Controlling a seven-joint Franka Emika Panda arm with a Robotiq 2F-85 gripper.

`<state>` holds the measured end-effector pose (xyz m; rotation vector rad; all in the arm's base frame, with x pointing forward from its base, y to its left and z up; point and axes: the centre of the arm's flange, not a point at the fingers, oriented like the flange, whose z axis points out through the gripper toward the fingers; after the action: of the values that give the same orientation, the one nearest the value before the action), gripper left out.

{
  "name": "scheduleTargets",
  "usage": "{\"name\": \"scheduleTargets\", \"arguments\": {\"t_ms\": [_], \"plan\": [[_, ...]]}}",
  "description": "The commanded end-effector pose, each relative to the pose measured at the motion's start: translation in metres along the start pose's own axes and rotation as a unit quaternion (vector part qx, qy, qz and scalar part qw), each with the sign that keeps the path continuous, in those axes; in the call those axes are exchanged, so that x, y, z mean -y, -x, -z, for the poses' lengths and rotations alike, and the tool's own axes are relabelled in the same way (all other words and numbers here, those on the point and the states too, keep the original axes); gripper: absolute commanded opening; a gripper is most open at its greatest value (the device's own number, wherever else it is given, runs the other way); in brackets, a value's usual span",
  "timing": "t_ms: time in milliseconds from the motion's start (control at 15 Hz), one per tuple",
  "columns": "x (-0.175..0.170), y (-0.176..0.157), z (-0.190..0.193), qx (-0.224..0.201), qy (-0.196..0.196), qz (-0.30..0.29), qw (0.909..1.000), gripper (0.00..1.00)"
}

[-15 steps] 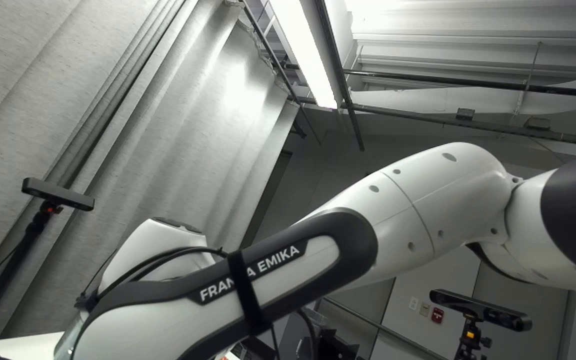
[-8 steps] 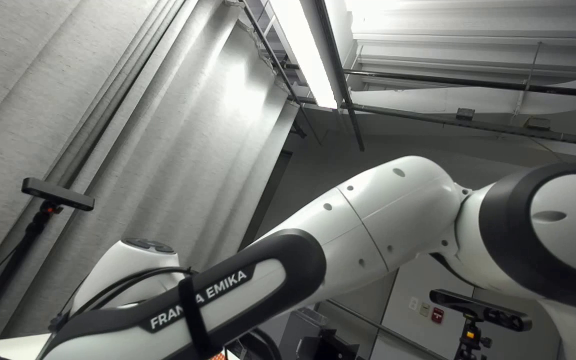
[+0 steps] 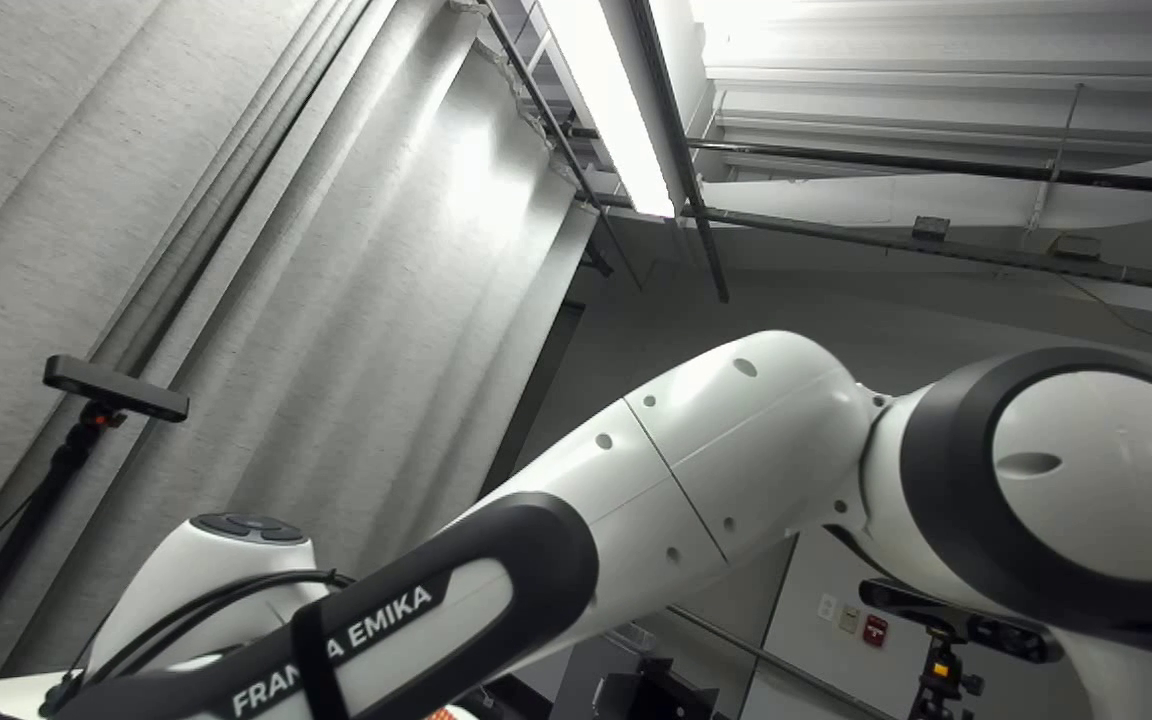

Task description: Flip the white object upside down

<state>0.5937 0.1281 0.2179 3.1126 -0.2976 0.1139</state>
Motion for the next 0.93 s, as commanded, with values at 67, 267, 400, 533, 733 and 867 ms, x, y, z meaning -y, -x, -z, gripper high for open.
{"name": "scheduleTargets", "arguments": {"t_ms": [67, 267, 400, 533, 733, 867], "plan": [[-0.001, 0.003, -0.006, 0.001, 0.005, -0.003, 1.0000, 1.00], [-0.004, 0.004, -0.013, 0.008, 0.008, -0.003, 0.9999, 1.00], [-0.007, 0.003, -0.020, 0.013, 0.011, -0.004, 0.9998, 1.00], [-0.009, 0.004, -0.025, 0.017, 0.013, -0.005, 0.9998, 1.00], [-0.008, 0.008, -0.032, 0.024, 0.016, -0.004, 0.9996, 1.00], [-0.007, 0.013, -0.038, 0.031, 0.020, -0.002, 0.9993, 1.00]]}}
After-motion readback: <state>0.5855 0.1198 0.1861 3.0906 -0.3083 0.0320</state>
